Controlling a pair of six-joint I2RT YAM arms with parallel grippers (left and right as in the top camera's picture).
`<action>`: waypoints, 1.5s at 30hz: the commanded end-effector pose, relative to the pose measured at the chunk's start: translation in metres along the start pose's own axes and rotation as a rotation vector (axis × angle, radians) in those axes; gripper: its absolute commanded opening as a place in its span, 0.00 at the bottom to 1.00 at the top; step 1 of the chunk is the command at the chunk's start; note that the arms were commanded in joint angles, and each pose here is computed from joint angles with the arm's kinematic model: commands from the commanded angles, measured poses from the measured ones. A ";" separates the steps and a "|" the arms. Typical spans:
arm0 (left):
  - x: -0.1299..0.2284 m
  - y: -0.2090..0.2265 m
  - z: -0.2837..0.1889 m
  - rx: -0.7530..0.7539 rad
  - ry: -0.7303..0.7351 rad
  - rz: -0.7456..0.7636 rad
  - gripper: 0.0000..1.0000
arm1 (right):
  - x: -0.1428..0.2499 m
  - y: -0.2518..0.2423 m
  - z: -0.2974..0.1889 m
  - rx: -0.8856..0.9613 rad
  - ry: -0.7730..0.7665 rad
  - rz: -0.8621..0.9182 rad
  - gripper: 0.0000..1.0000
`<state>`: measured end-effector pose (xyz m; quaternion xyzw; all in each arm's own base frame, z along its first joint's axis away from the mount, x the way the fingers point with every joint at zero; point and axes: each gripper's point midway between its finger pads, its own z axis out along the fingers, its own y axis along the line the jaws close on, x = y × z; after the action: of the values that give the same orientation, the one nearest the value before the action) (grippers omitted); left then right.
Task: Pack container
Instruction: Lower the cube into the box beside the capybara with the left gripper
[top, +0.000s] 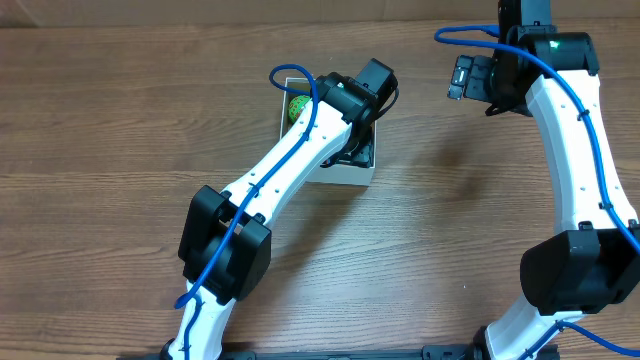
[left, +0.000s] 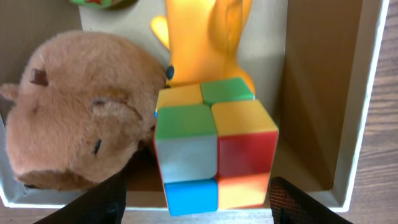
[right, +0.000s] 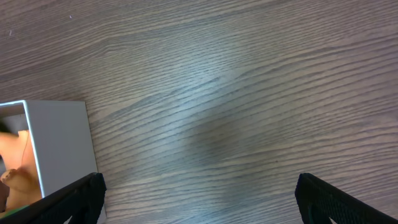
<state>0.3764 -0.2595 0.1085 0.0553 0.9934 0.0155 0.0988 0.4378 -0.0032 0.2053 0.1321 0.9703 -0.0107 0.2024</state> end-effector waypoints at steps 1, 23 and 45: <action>0.000 -0.004 0.008 -0.020 -0.010 -0.011 0.74 | -0.009 -0.003 -0.013 -0.003 -0.043 0.016 1.00; 0.000 -0.004 0.023 -0.016 -0.020 -0.011 0.61 | -0.009 -0.003 -0.013 -0.003 -0.043 0.016 1.00; -0.034 0.008 -0.019 0.015 -0.096 -0.030 0.73 | -0.008 -0.003 -0.013 -0.003 -0.043 0.016 1.00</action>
<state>0.4029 -0.2562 0.1319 0.0403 0.9892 0.0003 0.1413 0.4377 -0.0031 0.2054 0.1320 0.9703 -0.0105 0.2022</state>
